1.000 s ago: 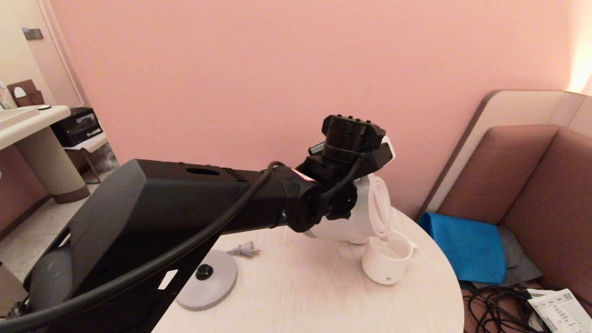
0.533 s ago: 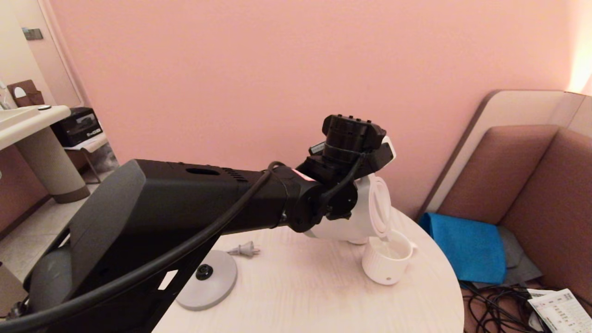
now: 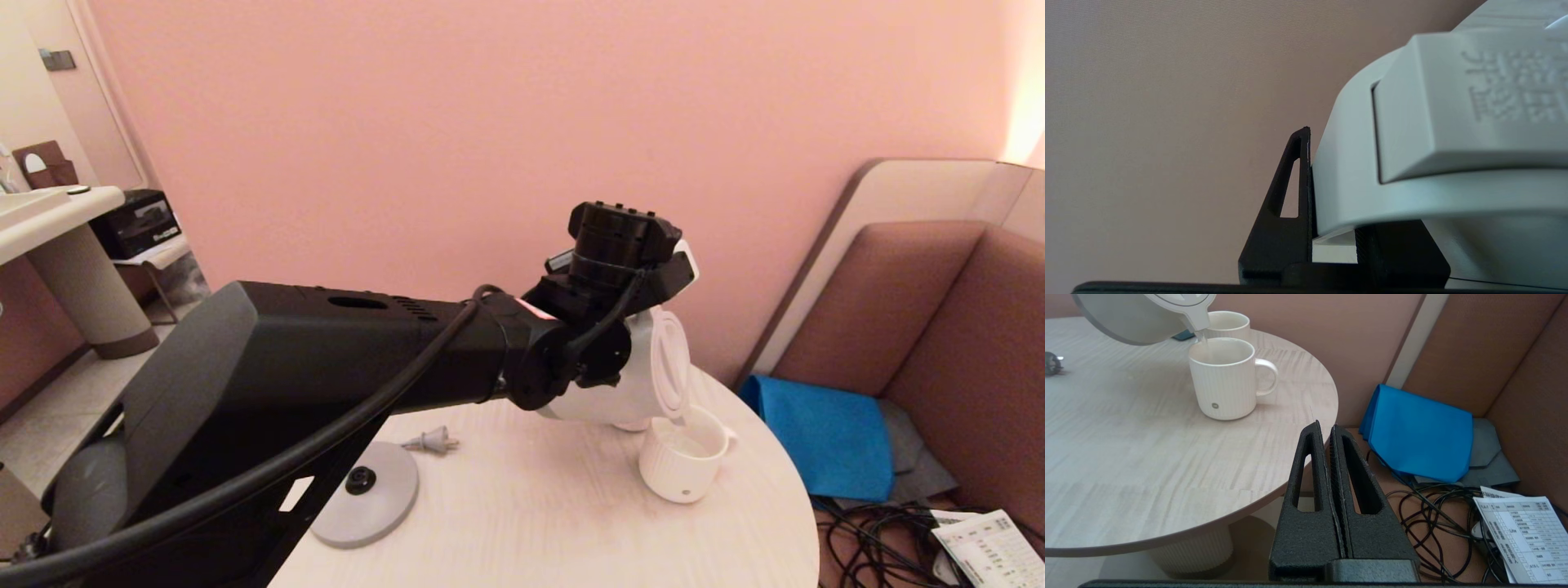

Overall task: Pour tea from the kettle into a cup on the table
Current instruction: Pour water into the cup

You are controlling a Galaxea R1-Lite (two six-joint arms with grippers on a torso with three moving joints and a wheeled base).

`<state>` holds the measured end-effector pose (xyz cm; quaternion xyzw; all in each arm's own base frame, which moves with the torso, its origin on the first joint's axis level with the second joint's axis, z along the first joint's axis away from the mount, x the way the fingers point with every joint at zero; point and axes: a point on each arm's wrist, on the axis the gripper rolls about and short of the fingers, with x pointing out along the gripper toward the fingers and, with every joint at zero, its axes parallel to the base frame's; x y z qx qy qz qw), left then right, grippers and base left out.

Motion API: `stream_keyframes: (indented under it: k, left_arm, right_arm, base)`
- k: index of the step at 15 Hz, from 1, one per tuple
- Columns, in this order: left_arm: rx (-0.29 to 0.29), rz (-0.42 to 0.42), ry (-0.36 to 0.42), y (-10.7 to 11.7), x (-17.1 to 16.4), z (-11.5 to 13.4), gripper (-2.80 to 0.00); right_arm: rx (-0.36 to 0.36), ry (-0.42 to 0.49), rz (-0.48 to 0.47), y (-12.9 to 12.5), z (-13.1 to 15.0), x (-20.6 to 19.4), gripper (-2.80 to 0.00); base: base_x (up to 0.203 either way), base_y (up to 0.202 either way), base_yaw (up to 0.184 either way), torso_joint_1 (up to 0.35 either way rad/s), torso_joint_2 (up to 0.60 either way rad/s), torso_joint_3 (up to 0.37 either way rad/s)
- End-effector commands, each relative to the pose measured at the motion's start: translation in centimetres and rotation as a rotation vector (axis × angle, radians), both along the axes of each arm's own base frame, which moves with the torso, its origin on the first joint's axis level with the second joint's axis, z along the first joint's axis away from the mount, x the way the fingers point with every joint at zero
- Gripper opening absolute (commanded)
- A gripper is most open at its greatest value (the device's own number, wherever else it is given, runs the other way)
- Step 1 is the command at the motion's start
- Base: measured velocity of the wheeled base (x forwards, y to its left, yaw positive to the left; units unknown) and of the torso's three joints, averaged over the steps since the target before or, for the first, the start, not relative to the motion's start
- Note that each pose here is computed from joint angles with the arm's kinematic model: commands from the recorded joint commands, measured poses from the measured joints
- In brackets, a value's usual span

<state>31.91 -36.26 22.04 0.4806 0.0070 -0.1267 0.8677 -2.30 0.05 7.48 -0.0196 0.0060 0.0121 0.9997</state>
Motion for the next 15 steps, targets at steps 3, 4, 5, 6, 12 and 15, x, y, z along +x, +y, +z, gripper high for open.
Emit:
stream_keyframes:
  k: [3,4,5,6,12,15]
  left_arm:
    - [0.006,0.005,-0.003,0.0,0.0,0.1,-2.8]
    - [0.004,0.005,-0.003,0.0,0.0,0.1,-2.8]
    - [-0.001,0.006,-0.006,0.1,0.0,0.2,-2.8]
    - [-0.005,0.007,-0.008,0.1,0.0,0.3,-2.8]
    - [-0.077,0.036,-0.02,1.3,0.2,1.8,-2.8]
    - [-0.187,0.061,0.01,1.9,0.6,1.8,-2.8]
  right_arm:
    - [-0.001,0.0,0.001,0.0,0.0,0.0,-2.8]
    - [-0.001,0.0,0.001,0.0,0.0,0.0,-2.8]
    - [-0.001,0.0,0.001,0.0,0.0,0.0,-2.8]
    - [-0.001,0.0,0.001,0.0,0.0,0.0,-2.8]
    - [-0.001,0.0,0.001,0.0,0.0,0.0,-2.8]
    - [-0.001,0.0,0.001,0.0,0.0,0.0,-2.8]
  base:
    - [0.0,0.0,0.0,0.0,0.0,0.0]
    - [0.0,0.0,0.0,0.0,0.0,0.0]
    - [0.0,0.0,0.0,0.0,0.0,0.0]
    - [0.0,0.0,0.0,0.0,0.0,0.0]
    - [0.0,0.0,0.0,0.0,0.0,0.0]
    - [0.0,0.0,0.0,0.0,0.0,0.0]
